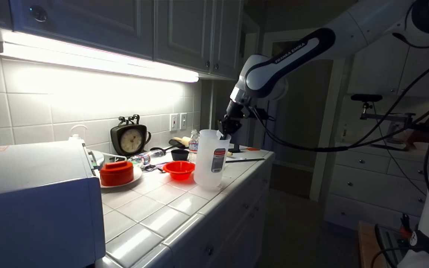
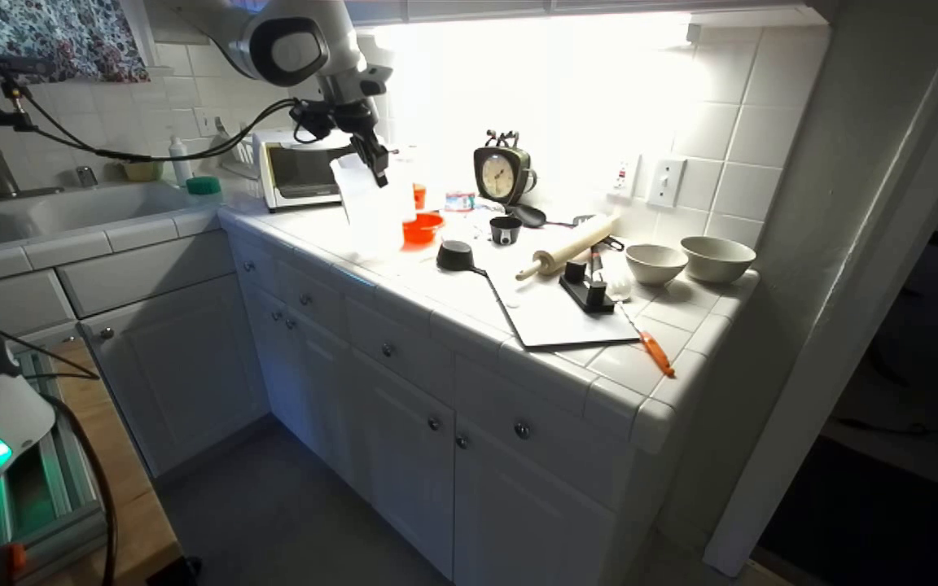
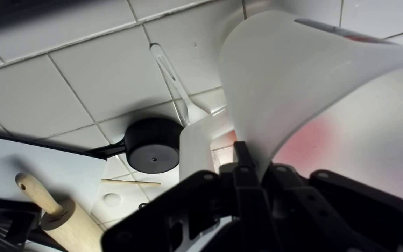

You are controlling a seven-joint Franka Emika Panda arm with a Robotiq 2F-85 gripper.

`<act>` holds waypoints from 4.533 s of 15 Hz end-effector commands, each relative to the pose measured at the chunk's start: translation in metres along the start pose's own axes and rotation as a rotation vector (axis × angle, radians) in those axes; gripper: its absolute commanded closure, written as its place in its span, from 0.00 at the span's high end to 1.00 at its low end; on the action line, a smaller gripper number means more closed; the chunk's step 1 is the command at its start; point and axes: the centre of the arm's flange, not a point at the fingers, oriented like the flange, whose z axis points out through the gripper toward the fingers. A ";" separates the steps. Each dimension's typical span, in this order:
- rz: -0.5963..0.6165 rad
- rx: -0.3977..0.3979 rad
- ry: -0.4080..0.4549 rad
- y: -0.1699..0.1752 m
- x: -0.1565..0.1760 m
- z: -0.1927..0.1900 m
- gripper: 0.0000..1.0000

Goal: Move the jar to the right and open the oven

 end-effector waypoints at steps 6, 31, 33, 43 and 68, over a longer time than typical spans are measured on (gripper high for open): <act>0.006 -0.001 -0.001 0.009 -0.008 0.003 0.32; -0.467 0.087 0.036 -0.154 -0.013 -0.059 1.00; -0.457 0.091 0.048 -0.148 -0.024 -0.061 1.00; -0.345 0.113 -0.006 -0.193 -0.033 -0.039 1.00; 0.106 0.304 -0.055 -0.293 0.001 -0.029 1.00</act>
